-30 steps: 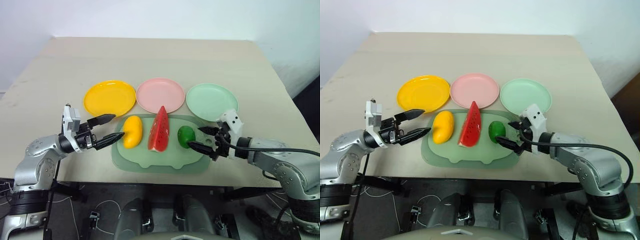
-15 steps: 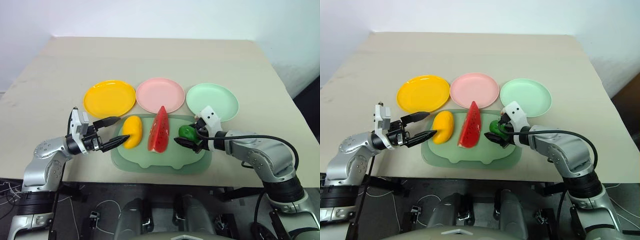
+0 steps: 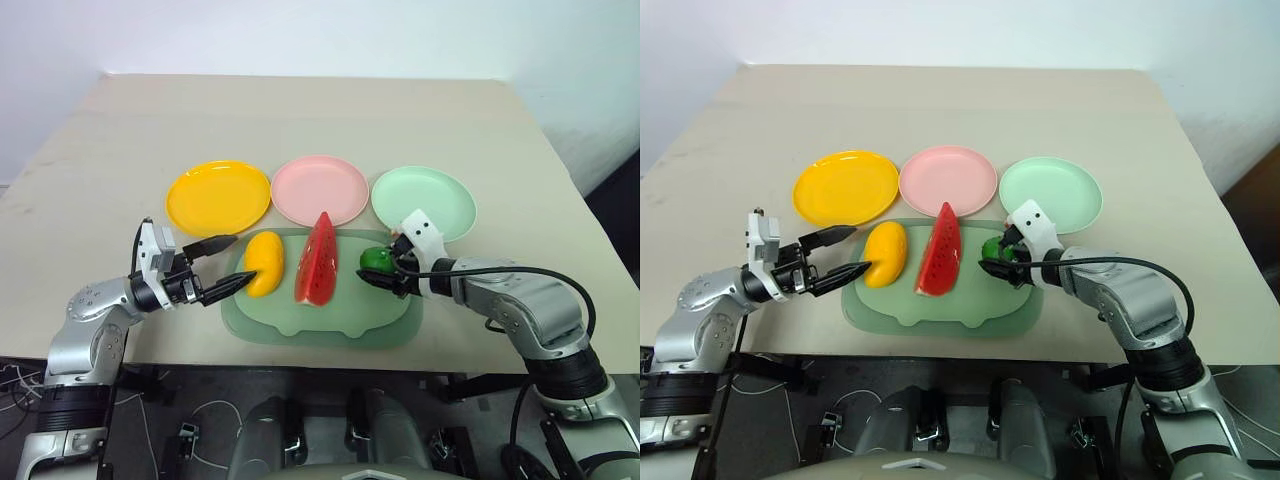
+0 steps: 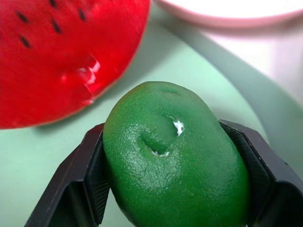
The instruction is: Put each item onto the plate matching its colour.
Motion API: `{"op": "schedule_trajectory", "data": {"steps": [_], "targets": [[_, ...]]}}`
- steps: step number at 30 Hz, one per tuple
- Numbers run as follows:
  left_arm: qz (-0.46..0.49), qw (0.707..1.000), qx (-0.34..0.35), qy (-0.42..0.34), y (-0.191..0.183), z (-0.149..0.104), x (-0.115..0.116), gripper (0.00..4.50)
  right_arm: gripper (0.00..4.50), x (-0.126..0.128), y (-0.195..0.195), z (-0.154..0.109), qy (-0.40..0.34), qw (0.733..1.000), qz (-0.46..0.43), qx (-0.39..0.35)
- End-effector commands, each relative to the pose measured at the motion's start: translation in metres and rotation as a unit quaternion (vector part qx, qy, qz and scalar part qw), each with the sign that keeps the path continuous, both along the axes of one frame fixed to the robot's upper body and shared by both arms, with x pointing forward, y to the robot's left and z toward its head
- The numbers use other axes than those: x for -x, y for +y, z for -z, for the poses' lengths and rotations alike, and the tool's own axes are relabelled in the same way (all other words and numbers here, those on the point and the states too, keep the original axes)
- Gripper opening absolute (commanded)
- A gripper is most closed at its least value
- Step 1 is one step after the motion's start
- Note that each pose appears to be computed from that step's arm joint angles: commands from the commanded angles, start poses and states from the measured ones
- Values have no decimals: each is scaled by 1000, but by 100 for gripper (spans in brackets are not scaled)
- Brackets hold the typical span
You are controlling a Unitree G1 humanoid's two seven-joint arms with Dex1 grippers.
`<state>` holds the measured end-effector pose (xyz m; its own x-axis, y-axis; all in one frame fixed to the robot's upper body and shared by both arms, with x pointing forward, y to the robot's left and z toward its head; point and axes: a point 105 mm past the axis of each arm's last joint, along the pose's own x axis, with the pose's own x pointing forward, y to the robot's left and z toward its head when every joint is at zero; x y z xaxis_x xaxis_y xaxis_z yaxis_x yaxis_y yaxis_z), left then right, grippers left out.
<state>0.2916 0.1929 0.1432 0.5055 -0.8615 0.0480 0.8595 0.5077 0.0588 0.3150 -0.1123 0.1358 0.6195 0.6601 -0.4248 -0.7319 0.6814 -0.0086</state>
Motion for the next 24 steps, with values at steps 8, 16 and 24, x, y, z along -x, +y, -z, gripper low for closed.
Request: {"op": "schedule_trajectory", "data": {"steps": [8, 16, 24], "targets": [[-24, 999, -2, -24, 12, -11, 5, 450, 303, -68, -34, -78, -144, 987, 60, -27], [-37, 999, -5, -25, 16, -12, 9, 450, 303, -117, -63, -44, -138, 986, 90, 14], [-43, 999, -8, -26, 17, -16, 13, 450, 303, -135, -70, -27, -107, 986, 122, 30]]}}
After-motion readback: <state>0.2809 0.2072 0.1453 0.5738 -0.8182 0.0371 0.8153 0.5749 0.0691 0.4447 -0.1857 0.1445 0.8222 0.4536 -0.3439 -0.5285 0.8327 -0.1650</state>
